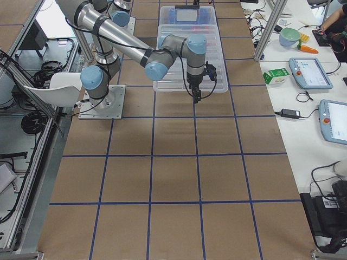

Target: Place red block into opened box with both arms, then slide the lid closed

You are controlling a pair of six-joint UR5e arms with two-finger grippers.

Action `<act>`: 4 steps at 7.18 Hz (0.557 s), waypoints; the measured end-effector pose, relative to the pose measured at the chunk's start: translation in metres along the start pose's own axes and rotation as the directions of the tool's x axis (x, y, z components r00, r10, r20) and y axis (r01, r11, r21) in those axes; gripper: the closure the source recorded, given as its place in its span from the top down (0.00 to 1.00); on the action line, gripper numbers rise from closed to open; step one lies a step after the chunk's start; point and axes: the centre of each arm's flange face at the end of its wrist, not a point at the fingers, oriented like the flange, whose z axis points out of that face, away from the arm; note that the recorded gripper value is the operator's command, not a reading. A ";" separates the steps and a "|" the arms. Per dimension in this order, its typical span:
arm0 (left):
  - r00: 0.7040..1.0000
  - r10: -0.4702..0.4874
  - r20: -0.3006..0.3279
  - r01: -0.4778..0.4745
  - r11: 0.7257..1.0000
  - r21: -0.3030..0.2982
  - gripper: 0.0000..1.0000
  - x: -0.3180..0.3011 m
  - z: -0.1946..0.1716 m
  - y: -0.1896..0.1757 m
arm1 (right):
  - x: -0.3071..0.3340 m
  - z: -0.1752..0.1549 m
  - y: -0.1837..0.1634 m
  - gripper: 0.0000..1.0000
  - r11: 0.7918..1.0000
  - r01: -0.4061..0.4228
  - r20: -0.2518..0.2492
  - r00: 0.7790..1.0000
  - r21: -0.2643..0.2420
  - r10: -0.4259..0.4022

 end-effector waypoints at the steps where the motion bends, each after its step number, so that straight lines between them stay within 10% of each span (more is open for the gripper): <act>1: 1.000 0.002 0.011 -0.002 1.000 0.015 0.00 0.002 -0.030 0.000 | 0.002 0.000 0.000 1.00 1.000 -0.003 -0.001 1.000 0.001 0.003; 4: 0.998 0.019 0.057 -0.019 1.000 0.016 0.00 0.022 -0.125 0.013 | 0.016 -0.001 0.006 1.00 0.999 -0.031 0.000 1.000 0.006 0.031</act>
